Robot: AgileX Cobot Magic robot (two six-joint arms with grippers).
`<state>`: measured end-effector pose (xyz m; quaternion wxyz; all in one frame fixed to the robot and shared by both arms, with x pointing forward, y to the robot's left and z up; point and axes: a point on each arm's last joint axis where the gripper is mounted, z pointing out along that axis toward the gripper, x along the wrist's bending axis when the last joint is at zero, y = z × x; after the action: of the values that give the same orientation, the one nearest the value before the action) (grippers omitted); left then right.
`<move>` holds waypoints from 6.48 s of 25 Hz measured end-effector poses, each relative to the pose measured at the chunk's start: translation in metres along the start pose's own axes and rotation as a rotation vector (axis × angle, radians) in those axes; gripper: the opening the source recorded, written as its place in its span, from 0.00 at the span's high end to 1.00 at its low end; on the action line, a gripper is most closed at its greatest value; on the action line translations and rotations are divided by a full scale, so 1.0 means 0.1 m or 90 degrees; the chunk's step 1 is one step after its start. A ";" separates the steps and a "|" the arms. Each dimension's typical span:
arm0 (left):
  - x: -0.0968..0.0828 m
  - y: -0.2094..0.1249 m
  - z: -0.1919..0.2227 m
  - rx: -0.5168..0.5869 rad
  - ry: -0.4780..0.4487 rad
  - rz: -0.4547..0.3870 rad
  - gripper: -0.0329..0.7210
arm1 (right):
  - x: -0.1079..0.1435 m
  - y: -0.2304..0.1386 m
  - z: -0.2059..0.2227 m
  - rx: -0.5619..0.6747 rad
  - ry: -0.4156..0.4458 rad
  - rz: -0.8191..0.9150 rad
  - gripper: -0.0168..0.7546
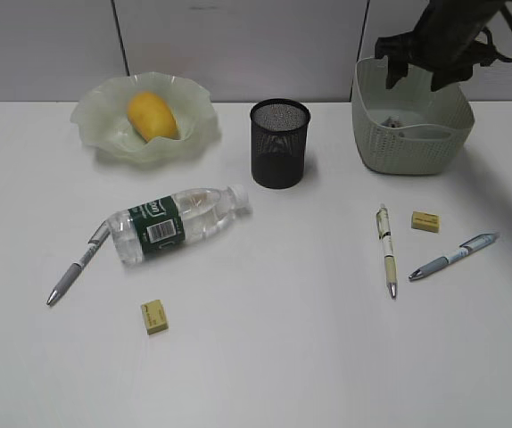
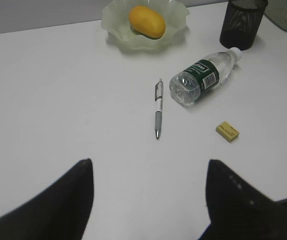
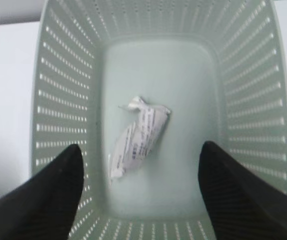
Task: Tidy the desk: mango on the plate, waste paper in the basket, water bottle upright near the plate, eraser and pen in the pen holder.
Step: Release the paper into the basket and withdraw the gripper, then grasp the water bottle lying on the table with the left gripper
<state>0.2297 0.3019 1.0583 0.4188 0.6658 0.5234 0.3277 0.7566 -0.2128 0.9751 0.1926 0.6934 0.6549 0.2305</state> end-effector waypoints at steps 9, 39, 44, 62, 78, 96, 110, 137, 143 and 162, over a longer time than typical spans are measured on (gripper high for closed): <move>0.00 0.00 0.00 0.000 0.000 0.000 0.25 | -0.01 0.01 -0.47 0.161 -0.020 -0.042 0.26; 0.00 0.00 0.00 0.000 0.000 0.000 0.25 | 0.23 -1.11 -3.07 0.074 0.109 -0.152 0.26; 0.00 0.00 0.00 0.000 0.000 0.000 0.25 | 0.01 -1.50 -3.33 0.061 0.104 -0.155 0.26; 0.00 0.00 0.00 0.000 0.000 0.000 0.25 | -0.76 -3.08 -3.60 -0.048 0.101 -0.157 0.26; 0.00 0.00 0.00 0.000 0.000 0.000 0.25 | -1.11 -3.70 -3.94 -0.244 0.150 -0.089 0.26; 0.00 0.00 0.00 0.000 0.000 0.000 0.25 | -1.08 -3.70 -3.66 -0.247 0.129 -0.097 0.30; 0.00 0.12 0.02 -0.015 0.000 -0.001 0.25 | -1.06 -3.68 -3.61 -0.263 0.134 -0.098 0.32; -0.08 1.04 1.84 0.170 -0.085 -0.005 0.17 | -1.06 -3.68 -3.61 -0.264 0.133 -0.098 0.32; -0.25 1.29 2.20 0.229 -0.141 0.059 0.17 | -1.06 -3.68 -3.61 -0.264 0.133 -0.098 0.32; -1.05 1.40 3.55 0.465 -0.304 0.249 0.09 | -1.06 -3.68 -3.61 -0.264 0.133 -0.098 0.32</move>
<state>0.5743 0.1095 1.0308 0.1962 0.9122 0.3582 0.0325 0.2448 -0.3061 1.0541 0.2789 0.5594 0.6611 0.4151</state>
